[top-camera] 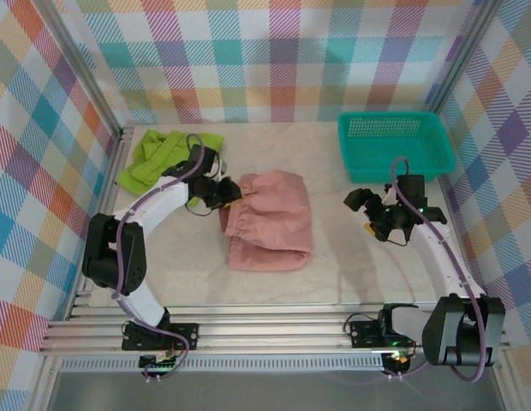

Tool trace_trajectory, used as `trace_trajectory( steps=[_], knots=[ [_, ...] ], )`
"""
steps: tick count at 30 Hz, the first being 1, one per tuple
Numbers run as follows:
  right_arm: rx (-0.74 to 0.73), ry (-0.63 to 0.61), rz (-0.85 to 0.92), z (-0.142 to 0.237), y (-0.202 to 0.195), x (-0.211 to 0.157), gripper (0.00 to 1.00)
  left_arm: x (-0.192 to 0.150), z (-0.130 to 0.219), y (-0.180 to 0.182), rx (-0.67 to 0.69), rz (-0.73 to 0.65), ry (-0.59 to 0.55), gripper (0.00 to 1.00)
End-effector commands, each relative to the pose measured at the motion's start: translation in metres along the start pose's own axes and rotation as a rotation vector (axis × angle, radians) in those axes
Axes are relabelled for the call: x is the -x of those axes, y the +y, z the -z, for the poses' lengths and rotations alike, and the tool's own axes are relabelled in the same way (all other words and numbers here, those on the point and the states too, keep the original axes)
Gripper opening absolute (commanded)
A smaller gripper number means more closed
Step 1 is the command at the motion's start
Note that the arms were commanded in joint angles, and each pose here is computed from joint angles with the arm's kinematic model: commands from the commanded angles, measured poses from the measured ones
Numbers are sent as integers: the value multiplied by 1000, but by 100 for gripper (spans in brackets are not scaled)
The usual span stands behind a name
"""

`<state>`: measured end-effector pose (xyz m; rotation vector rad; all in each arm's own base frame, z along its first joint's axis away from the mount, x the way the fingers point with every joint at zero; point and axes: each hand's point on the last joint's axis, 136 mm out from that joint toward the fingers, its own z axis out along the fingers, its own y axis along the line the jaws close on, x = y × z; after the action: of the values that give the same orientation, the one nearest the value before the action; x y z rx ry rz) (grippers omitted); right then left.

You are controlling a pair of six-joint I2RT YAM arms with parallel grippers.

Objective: Fold and stack the shorts

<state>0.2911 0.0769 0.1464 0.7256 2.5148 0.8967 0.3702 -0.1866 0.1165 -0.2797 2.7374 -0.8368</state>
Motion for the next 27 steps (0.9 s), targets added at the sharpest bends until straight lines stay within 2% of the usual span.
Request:
trace_trajectory(
  steps=[1,3,4,5,8,10,12,15,17,21,27],
  knots=[
    [46,0,23,4,7,-2,99,1,-6,22,5,-30,16,55],
    [57,-2,34,6,9,-3,99,4,7,16,8,-64,-13,71],
    [72,-3,42,8,13,-3,99,9,20,6,-12,-80,-48,98],
    [92,2,47,8,17,-4,99,15,36,-8,-42,-96,-90,100],
    [159,19,52,8,29,-6,99,25,77,-50,-152,-105,-181,100],
    [196,34,57,6,39,-9,99,21,87,-78,-226,-113,-183,100],
    [220,46,78,2,50,-12,100,9,80,-100,-267,-121,-156,100],
    [231,63,120,-5,68,-17,99,-11,46,-120,-312,-112,-92,100],
    [243,65,124,-7,76,-17,99,-17,17,-118,-318,-78,-60,100],
    [247,59,121,-5,78,-17,99,-28,-34,-86,-265,-3,-17,100],
    [221,82,103,-12,64,-25,99,-48,-84,-29,-92,16,41,100]
  ],
)
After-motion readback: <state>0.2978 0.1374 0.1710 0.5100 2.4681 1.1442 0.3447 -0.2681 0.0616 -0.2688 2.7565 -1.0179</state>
